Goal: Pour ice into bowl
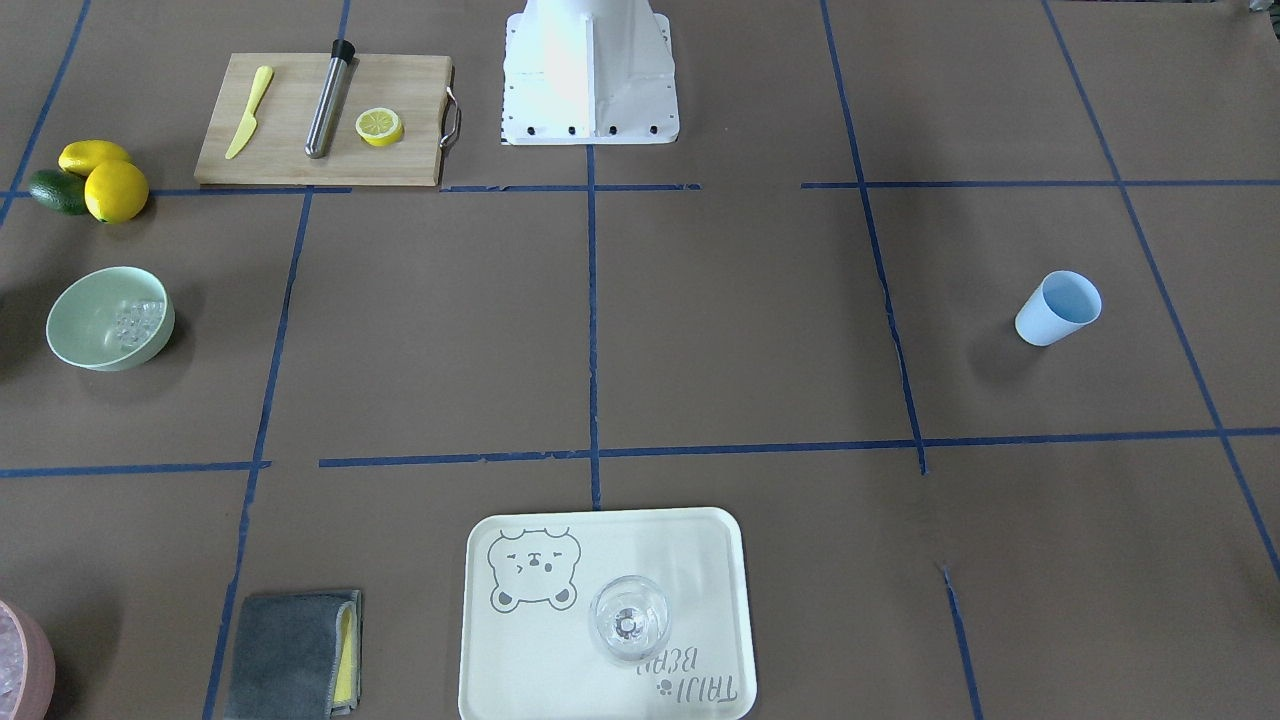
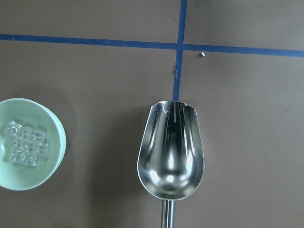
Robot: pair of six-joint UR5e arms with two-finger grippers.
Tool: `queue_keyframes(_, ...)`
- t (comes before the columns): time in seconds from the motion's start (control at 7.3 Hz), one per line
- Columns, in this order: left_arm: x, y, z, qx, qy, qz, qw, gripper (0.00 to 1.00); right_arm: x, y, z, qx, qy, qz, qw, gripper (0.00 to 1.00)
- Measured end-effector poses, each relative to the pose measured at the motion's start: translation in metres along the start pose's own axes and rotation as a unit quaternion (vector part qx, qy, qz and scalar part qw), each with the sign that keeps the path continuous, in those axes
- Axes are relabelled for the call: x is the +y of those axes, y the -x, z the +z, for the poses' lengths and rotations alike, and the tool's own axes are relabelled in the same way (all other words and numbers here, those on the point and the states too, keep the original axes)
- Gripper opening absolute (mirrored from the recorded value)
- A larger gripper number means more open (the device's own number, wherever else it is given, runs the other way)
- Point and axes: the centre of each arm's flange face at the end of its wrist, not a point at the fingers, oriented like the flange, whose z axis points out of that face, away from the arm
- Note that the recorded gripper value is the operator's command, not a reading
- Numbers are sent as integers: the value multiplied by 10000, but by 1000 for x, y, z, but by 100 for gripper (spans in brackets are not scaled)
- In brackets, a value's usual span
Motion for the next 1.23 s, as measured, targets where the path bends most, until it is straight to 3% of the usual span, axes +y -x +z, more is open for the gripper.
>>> queue_keyframes(0.27, -6, 9, -5, -9, 92, -186, 9998, 100, 4, -5, -8, -144, -111, 103, 9998, 100)
queue_keyframes(0.82, -44, 18, -12, -180, 130, -269, 9994, 100, 12, -19, -13, -182, -196, 295, 9992, 100)
queue_keyframes(1.23, -46, 25, -8, -207, 169, -394, 9989, 100, 11, -19, -13, -182, -199, 302, 9992, 100)
